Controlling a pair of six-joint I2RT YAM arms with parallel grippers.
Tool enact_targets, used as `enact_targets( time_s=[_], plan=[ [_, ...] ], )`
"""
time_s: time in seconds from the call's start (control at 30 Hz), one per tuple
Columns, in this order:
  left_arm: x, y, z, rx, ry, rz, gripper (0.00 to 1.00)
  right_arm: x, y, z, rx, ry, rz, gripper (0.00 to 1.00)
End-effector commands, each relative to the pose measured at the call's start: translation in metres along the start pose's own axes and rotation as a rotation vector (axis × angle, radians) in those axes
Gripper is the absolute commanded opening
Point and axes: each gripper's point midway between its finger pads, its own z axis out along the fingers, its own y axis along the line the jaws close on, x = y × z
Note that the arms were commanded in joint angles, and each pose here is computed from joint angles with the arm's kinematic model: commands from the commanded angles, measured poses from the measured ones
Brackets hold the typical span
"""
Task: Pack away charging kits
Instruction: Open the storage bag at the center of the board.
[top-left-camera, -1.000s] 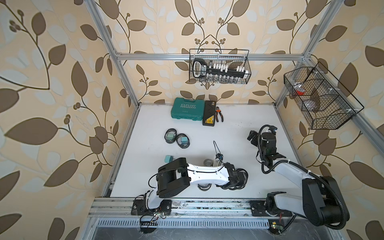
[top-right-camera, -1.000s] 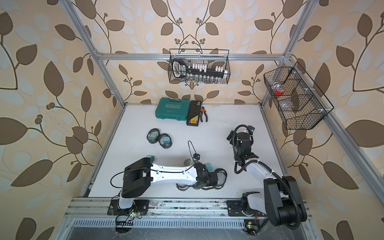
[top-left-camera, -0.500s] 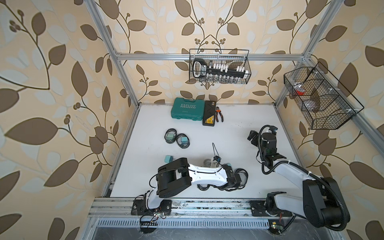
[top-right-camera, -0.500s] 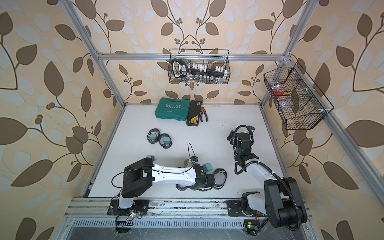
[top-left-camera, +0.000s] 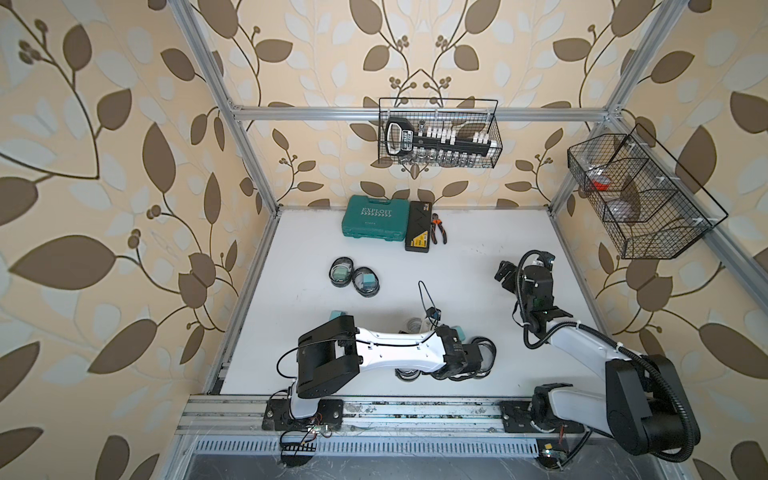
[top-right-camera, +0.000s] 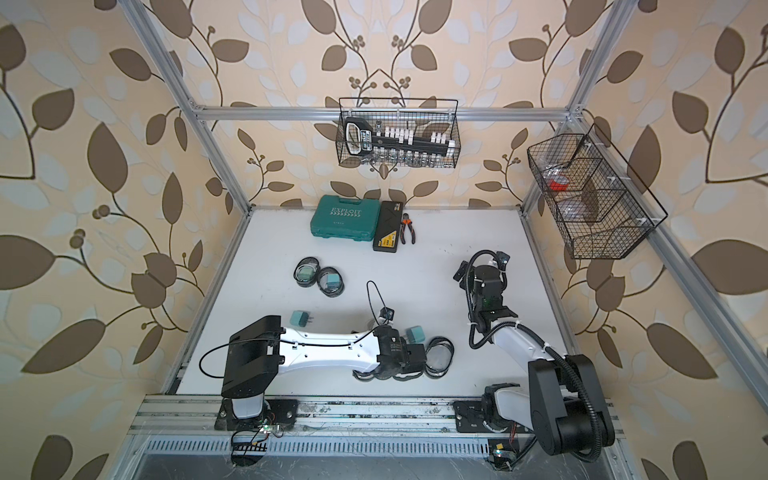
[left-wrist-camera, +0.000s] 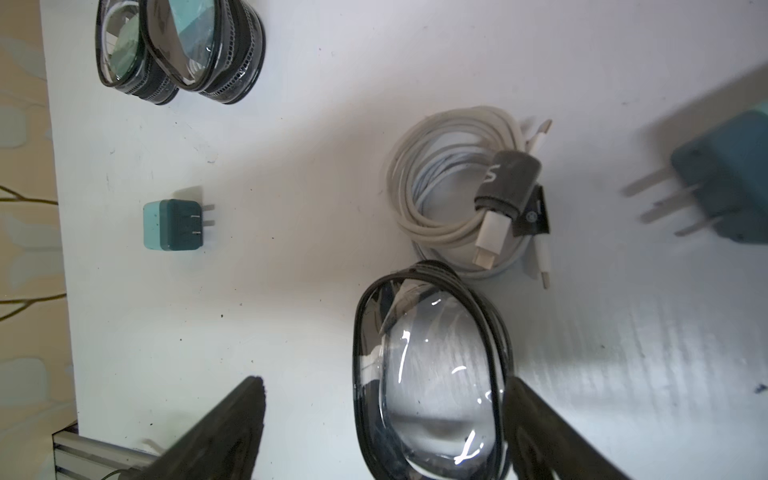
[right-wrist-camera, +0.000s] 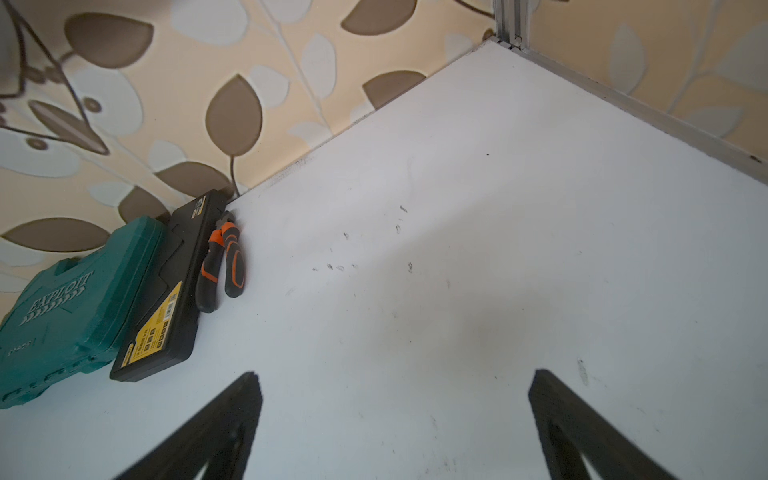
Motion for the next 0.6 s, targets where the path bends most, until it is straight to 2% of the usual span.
enact_targets(
  time_s=[0.0, 0.23, 0.33, 0.5, 0.57],
  plan=[
    [0.005, -0.004, -0.004, 0.026, 0.010, 0.012, 0.90, 0.001, 0.000, 0.000, -0.008, 0.003, -0.002, 1.00],
    [0.017, -0.009, 0.014, -0.049, 0.044, 0.054, 0.92, 0.001, 0.001, 0.001, -0.010, 0.007, -0.004, 1.00],
    [0.018, -0.002, 0.018, -0.102, 0.042, 0.061, 0.88, 0.001, 0.002, 0.001, -0.012, 0.006, -0.004, 1.00],
    [0.017, 0.003, 0.020, -0.148, 0.032, 0.068, 0.71, 0.002, 0.002, 0.001, -0.010, 0.009, -0.005, 1.00],
    [0.016, 0.004, 0.020, -0.152, 0.027, 0.069, 0.60, 0.002, 0.002, 0.002, -0.010, 0.011, -0.006, 1.00]
  ],
)
